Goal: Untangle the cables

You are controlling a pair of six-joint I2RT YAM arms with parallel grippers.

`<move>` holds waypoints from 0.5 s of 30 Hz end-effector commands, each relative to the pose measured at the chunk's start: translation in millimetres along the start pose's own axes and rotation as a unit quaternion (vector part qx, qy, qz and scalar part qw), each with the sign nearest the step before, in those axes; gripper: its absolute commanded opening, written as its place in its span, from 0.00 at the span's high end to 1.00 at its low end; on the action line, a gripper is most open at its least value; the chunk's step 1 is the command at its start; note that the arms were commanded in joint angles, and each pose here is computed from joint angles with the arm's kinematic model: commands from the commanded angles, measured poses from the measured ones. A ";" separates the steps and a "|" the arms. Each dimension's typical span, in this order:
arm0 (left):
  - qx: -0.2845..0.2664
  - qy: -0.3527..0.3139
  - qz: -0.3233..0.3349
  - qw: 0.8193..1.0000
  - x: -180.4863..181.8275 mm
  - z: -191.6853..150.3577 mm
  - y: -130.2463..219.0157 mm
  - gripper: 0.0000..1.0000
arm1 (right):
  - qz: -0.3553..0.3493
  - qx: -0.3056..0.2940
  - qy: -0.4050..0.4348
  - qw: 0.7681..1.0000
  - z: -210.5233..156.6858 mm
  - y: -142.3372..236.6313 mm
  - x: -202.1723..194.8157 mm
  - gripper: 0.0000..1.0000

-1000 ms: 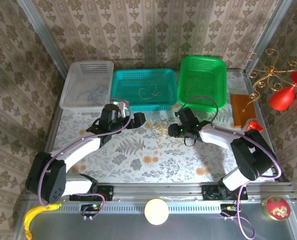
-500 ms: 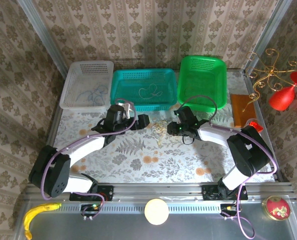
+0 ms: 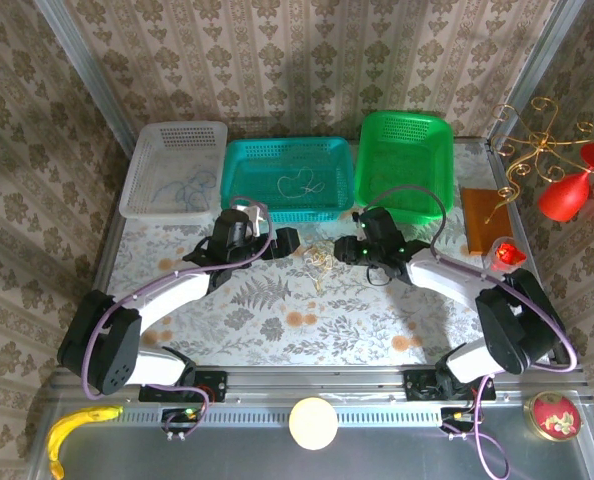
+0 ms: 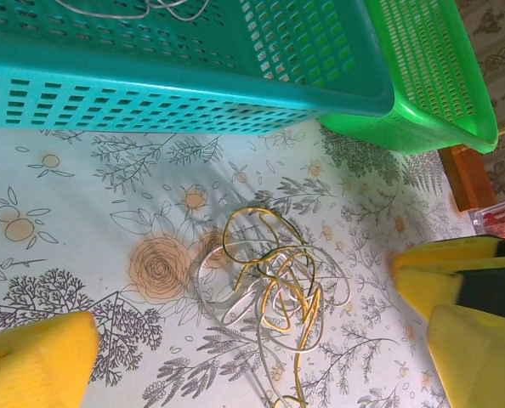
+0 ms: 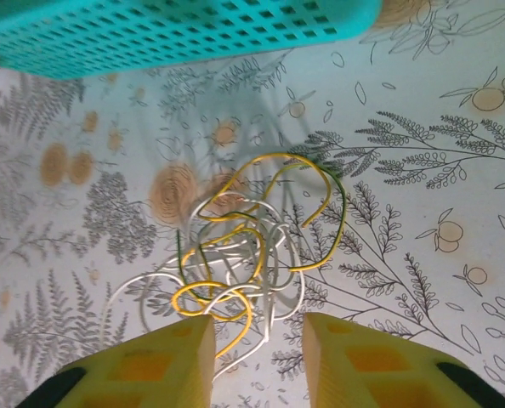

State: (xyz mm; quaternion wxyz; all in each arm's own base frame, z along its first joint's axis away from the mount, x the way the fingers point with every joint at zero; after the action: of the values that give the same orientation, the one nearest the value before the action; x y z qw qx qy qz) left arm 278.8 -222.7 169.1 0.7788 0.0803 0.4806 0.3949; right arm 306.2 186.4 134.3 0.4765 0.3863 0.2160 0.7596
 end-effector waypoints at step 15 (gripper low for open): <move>-0.016 0.005 -0.028 0.999 -18.8 12.9 -4.3 0.00 | 0.003 0.036 -0.009 0.999 3.3 -47.6 -2.5 0.77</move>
State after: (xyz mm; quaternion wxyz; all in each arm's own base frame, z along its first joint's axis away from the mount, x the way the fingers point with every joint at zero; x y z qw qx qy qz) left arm 282.7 -228.6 173.7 0.7794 0.0685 0.4854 0.3901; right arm 324.0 198.3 94.8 0.4697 0.4126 0.2541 0.7379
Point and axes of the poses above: each hand's point on the last joint's axis, 136 mm out from that joint toward the fingers, its own y axis back along the fingers, its own x axis along the line the jaws close on, z = x × y, the point moved 5 cm from there along y, back along the fingers, and after that the axes turned 8 degrees about y, right-handed, at the moved point
